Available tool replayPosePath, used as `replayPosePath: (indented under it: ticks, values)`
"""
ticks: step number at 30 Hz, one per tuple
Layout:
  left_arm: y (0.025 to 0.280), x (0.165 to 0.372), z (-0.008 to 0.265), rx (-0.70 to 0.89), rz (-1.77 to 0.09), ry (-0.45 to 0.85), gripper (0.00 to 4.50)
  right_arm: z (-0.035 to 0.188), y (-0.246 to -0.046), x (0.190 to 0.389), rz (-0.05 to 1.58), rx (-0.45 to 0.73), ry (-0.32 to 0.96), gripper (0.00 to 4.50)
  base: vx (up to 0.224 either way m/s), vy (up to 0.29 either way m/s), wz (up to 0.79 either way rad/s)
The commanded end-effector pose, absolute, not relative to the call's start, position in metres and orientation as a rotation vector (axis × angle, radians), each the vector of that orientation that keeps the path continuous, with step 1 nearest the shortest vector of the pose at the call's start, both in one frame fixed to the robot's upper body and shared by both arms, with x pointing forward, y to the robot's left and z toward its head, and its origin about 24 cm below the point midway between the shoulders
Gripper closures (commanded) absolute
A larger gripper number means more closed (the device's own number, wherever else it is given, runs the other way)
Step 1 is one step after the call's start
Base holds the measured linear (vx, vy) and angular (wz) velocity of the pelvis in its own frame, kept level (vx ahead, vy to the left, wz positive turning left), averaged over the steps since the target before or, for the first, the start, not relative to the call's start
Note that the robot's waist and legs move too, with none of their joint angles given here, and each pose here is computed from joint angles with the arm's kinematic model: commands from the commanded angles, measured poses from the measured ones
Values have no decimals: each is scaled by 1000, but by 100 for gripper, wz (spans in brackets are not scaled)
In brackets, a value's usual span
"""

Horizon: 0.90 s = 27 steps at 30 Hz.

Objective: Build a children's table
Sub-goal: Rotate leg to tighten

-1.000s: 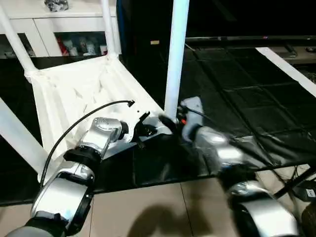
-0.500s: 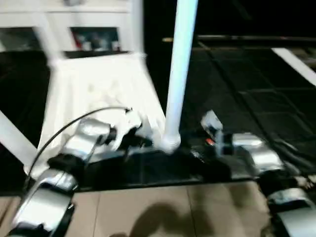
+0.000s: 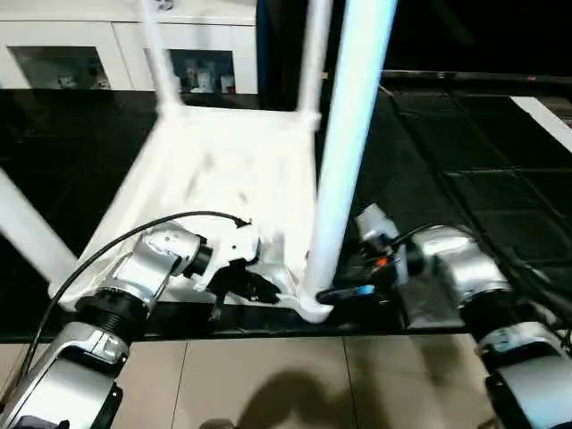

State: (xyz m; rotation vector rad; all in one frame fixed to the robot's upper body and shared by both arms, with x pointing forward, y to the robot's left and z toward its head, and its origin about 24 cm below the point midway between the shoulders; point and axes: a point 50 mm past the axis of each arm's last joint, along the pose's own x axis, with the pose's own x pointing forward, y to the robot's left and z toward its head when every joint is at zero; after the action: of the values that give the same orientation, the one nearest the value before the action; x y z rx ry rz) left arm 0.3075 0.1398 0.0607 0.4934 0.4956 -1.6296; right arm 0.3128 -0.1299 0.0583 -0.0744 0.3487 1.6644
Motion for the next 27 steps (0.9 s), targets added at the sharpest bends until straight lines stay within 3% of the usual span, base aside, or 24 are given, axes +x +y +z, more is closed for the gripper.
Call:
replayPosePath:
  ticks: [1,6,16,27]
  values:
    - [133,300,54,530,-1701,538,450,62,-127,314,1697,-85,355,101,0,0,0]
    - [134,299,54,538,-1704,543,450,59,-124,315,1708,-53,363,157,0,0,0]
    - [134,300,55,544,-1693,542,450,55,-122,312,1717,-26,377,225,0,0,0]
    - [134,305,54,490,-1617,530,450,48,-122,303,1723,28,374,234,0,0,0]
